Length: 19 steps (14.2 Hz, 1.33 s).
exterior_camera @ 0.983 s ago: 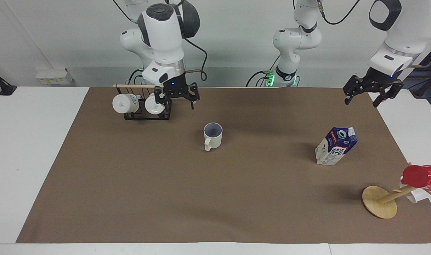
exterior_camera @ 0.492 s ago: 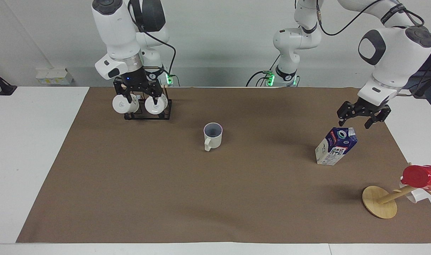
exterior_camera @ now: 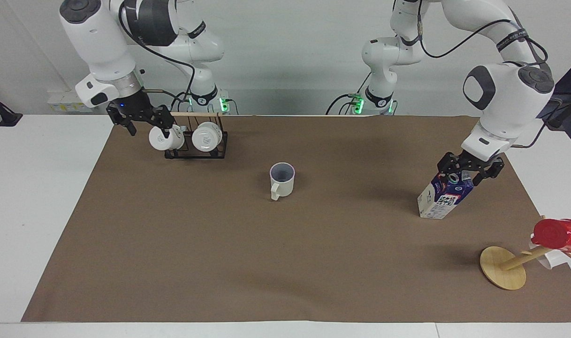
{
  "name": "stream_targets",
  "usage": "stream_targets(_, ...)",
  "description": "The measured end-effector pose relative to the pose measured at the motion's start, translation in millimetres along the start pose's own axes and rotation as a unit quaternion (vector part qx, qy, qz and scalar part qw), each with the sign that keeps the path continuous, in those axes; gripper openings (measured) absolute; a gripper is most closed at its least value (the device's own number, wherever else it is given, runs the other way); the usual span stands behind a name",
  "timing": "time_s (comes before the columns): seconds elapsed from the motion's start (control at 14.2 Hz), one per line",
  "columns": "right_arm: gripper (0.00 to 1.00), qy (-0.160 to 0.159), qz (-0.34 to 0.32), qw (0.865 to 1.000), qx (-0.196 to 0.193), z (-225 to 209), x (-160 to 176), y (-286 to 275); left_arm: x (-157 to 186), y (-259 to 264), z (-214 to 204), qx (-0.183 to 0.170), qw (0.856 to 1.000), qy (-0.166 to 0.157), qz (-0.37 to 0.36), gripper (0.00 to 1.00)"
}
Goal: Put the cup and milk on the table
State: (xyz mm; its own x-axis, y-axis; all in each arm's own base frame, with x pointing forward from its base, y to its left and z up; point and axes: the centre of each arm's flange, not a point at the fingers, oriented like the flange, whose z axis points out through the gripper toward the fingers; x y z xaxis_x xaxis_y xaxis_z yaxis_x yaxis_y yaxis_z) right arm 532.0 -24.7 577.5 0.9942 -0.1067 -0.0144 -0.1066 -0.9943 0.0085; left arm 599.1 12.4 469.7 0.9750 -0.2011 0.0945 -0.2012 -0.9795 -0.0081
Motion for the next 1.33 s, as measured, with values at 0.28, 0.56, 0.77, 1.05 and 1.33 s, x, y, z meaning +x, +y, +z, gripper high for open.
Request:
stream_targets(0.28, 1.0, 0.022, 0.001, 1.0, 0.001, -20.9, 1.3, 21.5, -0.9, 0.1, 7.7, -0.001, 1.0, -0.006, 0.0, 0.92)
stream_targets(0.56, 1.0, 0.037, -0.011, 0.999, 0.001, -68.3, -5.2, 8.4, -1.8, 0.3, 8.6, -0.002, 1.0, -0.008, 0.0, 0.55)
stream_targets(0.77, 1.0, 0.031, -0.012, 0.999, -0.001, -90.2, -13.1, 7.8, -0.8, 3.6, 5.8, -0.002, 1.0, -0.005, 0.003, 0.5)
stream_targets(1.05, 1.0, 0.031, -0.014, 0.999, -0.009, -91.2, -13.5, 6.9, 6.2, 40.6, -14.4, -0.002, 1.0, 0.013, 0.012, 0.5)
stream_targets(1.33, 1.0, 0.009, -0.015, 1.0, -0.011, -89.2, -18.9, 6.0, 17.2, 141.7, -26.6, -0.013, 1.0, 0.025, -0.003, 0.49)
